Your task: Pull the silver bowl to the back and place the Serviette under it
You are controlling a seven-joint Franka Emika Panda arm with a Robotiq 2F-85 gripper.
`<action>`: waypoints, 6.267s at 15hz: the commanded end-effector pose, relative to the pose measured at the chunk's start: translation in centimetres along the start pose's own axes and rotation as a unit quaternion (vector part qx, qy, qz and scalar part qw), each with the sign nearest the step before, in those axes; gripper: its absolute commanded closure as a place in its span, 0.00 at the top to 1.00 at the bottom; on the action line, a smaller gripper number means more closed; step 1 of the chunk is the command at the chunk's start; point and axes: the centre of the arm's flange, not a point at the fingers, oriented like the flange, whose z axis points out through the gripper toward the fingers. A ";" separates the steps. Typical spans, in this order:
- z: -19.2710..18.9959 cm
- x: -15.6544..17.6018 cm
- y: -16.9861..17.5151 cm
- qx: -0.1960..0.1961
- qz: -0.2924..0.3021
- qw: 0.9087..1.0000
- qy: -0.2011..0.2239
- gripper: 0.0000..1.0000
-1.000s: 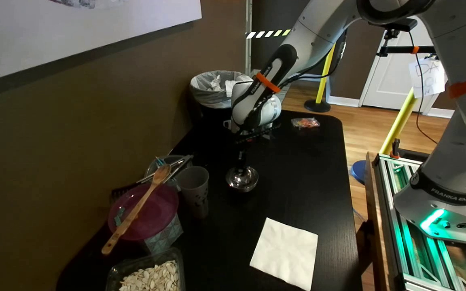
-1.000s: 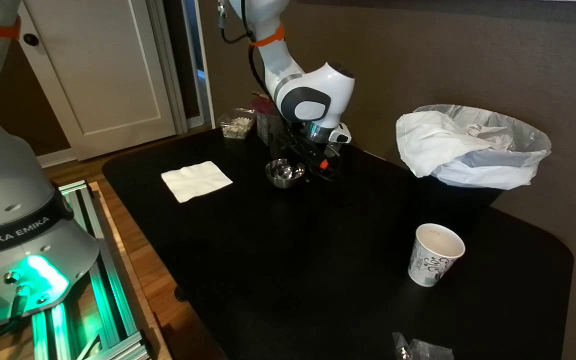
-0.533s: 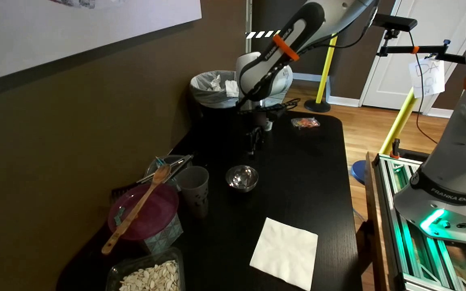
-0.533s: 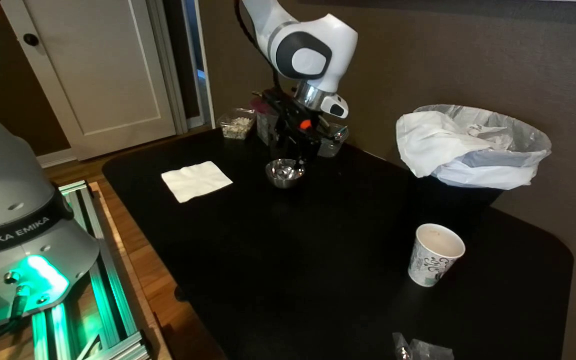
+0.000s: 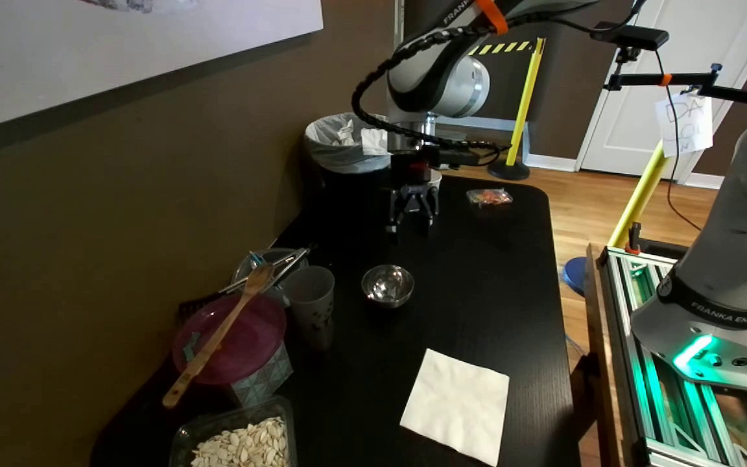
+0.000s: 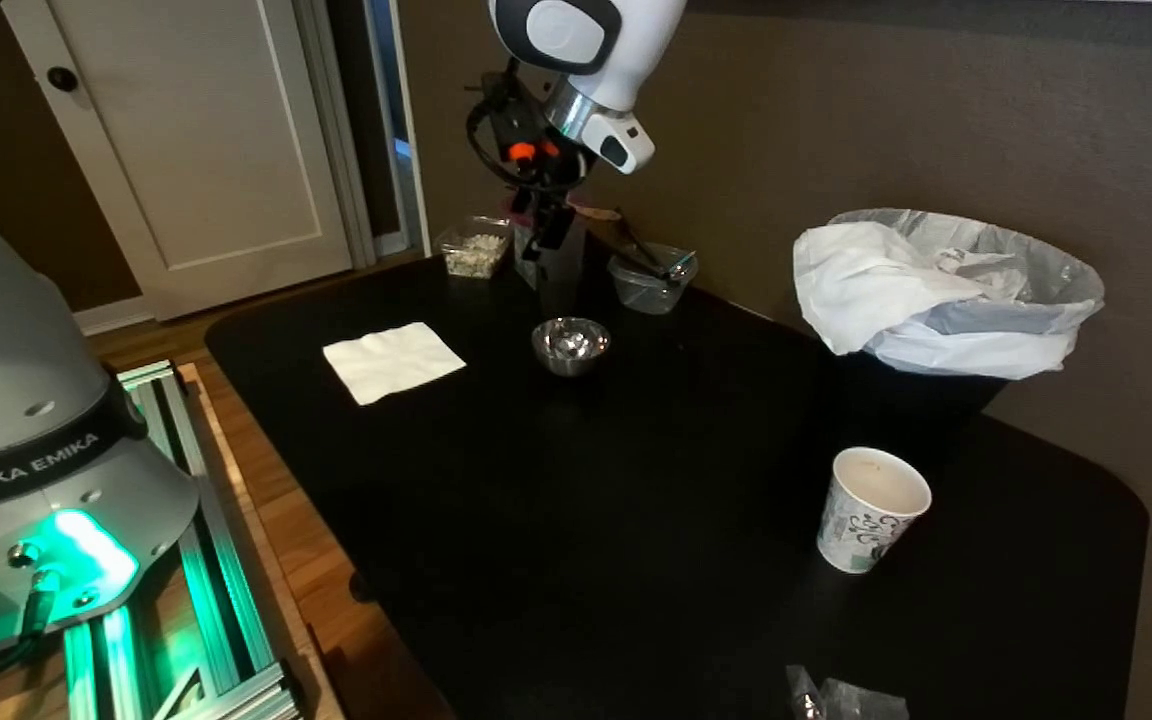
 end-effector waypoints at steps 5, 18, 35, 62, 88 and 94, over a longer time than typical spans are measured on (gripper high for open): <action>-0.1 0.5 0.8 0.000 0.005 1.000 0.002 1.00; 14.7 -4.4 4.7 -0.126 0.138 0.969 -0.163 1.00; 23.9 -3.2 -1.8 -0.067 0.104 0.967 -0.224 1.00; 27.7 -0.9 -1.1 -0.124 0.258 0.946 -0.151 0.00; 19.6 6.8 -4.3 -0.232 0.146 0.961 -0.021 0.02; 19.4 9.1 -3.5 -0.251 0.107 0.962 0.004 0.02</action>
